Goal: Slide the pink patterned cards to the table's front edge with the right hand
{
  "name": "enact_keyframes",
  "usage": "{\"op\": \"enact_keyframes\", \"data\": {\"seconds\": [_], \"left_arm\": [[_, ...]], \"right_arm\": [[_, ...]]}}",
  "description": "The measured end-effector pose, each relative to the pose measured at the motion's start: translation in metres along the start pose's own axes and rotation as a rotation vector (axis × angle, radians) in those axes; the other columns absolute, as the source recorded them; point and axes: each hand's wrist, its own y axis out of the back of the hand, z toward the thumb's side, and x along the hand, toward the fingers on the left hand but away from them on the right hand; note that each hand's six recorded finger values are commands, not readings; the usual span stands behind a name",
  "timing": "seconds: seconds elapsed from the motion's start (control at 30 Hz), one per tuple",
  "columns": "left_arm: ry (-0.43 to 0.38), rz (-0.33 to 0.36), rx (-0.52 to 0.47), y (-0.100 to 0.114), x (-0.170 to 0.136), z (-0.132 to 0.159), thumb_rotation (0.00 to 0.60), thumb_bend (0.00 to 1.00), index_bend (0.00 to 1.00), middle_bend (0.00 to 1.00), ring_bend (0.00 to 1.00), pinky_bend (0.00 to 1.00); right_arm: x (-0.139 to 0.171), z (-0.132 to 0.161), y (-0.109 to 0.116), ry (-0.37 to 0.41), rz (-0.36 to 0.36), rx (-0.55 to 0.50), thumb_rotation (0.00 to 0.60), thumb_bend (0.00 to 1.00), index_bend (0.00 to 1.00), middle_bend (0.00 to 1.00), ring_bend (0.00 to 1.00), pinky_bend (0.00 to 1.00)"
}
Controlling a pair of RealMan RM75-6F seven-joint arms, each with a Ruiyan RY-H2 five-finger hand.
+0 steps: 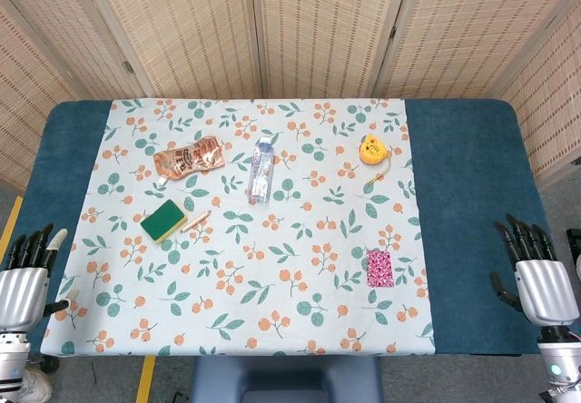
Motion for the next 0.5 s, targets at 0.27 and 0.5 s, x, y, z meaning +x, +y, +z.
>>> {"op": "enact_keyframes", "data": {"seconds": [0.27, 0.5], "left_arm": [[0.014, -0.019, 0.000, -0.006, 0.000, -0.004, 0.600, 0.21, 0.10, 0.00, 0.00, 0.00], [0.019, -0.030, -0.004, -0.010, -0.002, -0.007, 0.600, 0.21, 0.13, 0.00, 0.00, 0.00]], "right_arm": [[-0.007, 0.006, -0.021, 0.009, 0.084, -0.049, 0.600, 0.43, 0.17, 0.00, 0.00, 0.00], [-0.021, 0.026, -0.047, 0.024, 0.195, -0.138, 0.337, 0.41, 0.20, 0.00, 0.00, 0.00]]}}
